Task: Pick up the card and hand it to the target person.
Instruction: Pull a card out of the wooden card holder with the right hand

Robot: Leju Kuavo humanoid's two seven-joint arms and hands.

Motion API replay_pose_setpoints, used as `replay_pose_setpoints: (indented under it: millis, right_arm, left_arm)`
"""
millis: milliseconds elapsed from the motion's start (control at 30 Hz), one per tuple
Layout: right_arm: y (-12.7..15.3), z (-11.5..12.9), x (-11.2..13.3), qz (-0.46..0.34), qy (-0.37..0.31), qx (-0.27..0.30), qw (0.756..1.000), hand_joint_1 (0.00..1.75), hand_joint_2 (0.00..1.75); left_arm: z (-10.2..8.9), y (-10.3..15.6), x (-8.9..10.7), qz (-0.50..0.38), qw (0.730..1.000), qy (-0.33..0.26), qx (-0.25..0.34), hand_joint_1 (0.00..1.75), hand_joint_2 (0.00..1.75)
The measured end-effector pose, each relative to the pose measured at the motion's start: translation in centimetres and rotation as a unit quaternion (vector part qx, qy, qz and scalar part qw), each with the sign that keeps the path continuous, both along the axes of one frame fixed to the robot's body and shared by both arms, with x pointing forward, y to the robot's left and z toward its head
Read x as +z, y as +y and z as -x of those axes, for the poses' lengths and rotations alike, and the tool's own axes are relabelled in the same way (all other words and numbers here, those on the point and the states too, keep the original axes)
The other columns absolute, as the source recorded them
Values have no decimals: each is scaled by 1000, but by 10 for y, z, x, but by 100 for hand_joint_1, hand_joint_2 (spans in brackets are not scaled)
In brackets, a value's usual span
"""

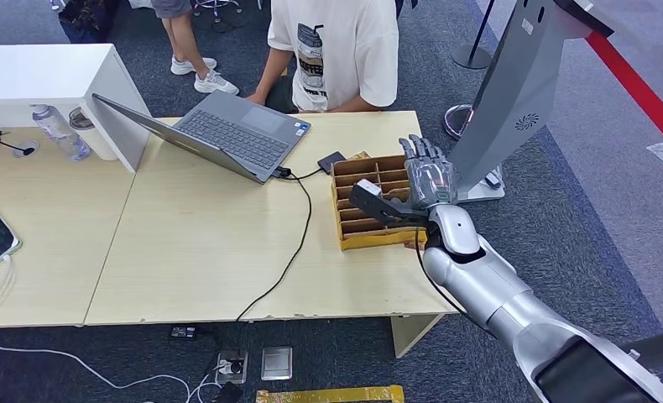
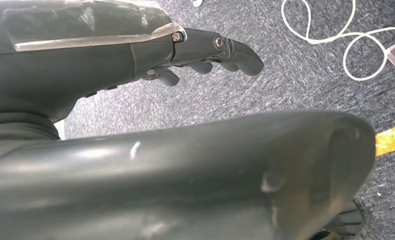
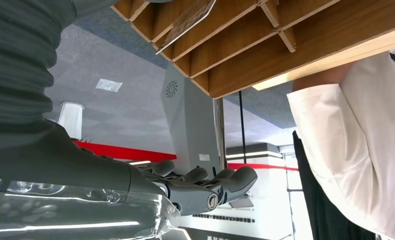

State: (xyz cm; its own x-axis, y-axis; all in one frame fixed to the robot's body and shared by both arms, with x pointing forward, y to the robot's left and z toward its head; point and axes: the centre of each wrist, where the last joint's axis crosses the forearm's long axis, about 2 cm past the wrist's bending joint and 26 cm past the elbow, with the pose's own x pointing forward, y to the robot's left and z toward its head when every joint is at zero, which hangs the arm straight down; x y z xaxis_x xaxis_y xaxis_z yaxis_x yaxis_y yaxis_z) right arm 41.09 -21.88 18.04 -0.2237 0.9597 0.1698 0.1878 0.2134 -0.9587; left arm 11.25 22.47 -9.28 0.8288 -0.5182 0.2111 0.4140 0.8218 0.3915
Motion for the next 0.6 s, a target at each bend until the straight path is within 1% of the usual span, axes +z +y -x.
replay_pose_setpoints:
  millis: [233, 400, 500, 600]
  right_arm:
    - [-1, 0, -1, 4, 5, 1, 1000, 0, 175]
    - [-1, 1, -2, 6, 8, 3, 1000, 3, 175]
    - [-1, 1, -3, 7, 9, 5, 1000, 7, 175]
    - [-1, 1, -3, 8, 9, 7, 1000, 14, 175]
  left_arm:
    - [0, 0, 0, 0, 1000, 0, 0, 0, 0]
    - [0, 0, 0, 0, 1000, 0, 1, 0, 0]
    - [-1, 0, 0, 0, 1000, 0, 2, 0, 0]
    - [0, 0, 0, -1, 1000, 0, 2, 0, 0]
